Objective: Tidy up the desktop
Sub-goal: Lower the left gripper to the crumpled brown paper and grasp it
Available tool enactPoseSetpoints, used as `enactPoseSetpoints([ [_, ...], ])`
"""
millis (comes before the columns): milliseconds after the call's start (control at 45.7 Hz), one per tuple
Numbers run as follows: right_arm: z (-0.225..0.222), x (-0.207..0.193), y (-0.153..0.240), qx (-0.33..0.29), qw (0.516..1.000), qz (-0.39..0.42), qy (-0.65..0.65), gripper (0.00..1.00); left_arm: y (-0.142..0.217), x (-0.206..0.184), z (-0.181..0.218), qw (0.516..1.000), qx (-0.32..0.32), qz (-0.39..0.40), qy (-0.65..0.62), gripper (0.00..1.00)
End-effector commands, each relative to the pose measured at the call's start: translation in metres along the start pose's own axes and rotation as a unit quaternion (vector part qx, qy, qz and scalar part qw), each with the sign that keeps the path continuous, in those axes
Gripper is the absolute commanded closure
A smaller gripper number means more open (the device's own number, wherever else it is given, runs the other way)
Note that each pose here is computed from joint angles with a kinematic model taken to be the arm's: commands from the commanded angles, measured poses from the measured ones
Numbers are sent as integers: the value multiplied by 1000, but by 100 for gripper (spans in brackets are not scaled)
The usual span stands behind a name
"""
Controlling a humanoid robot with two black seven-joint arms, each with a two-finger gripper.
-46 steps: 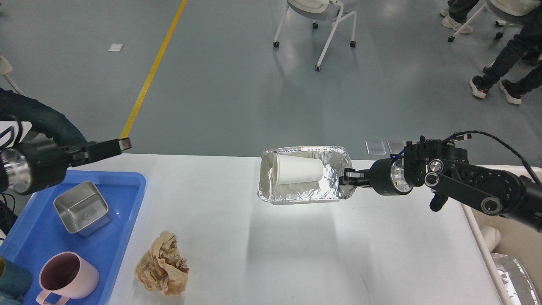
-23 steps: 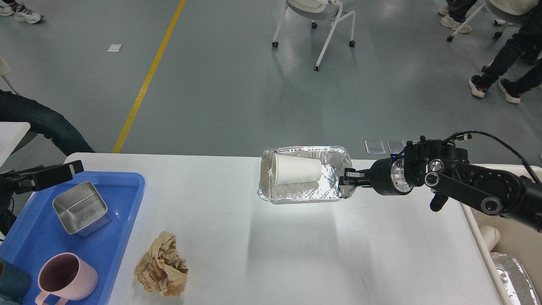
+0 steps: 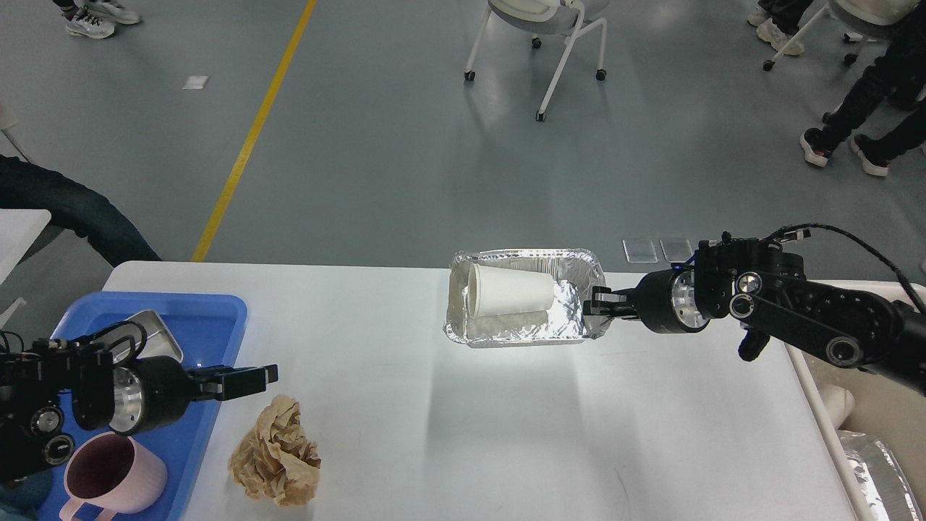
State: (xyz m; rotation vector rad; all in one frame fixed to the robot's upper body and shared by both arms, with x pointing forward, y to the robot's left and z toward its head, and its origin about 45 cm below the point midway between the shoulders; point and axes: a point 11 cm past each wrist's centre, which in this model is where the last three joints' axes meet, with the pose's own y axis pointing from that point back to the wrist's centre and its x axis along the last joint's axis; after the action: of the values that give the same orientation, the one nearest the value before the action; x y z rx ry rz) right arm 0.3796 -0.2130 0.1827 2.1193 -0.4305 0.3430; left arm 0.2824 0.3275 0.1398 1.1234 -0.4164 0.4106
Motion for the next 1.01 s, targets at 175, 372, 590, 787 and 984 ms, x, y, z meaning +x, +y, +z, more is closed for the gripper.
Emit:
enactPoseSetpoints([
  [175, -2, -3, -3, 2, 1000, -3, 0, 100, -39, -47, 8, 998, -11, -56, -34, 3],
  [372, 0, -1, -1, 0, 1000, -2, 0, 100, -57, -78, 21, 995, -29, -87, -29, 7],
  [590, -2, -2, -3, 2, 1000, -2, 0, 100, -52, -86, 10, 994, -13, -105, -41, 58],
  [787, -3, 0, -2, 2, 1000, 0, 1, 100, -49, -86, 10, 993, -22, -110, -40, 86],
  [984, -3, 0, -2, 2, 1000, 1, 2, 100, -39, -59, 17, 991, -48, -112, -46, 93],
])
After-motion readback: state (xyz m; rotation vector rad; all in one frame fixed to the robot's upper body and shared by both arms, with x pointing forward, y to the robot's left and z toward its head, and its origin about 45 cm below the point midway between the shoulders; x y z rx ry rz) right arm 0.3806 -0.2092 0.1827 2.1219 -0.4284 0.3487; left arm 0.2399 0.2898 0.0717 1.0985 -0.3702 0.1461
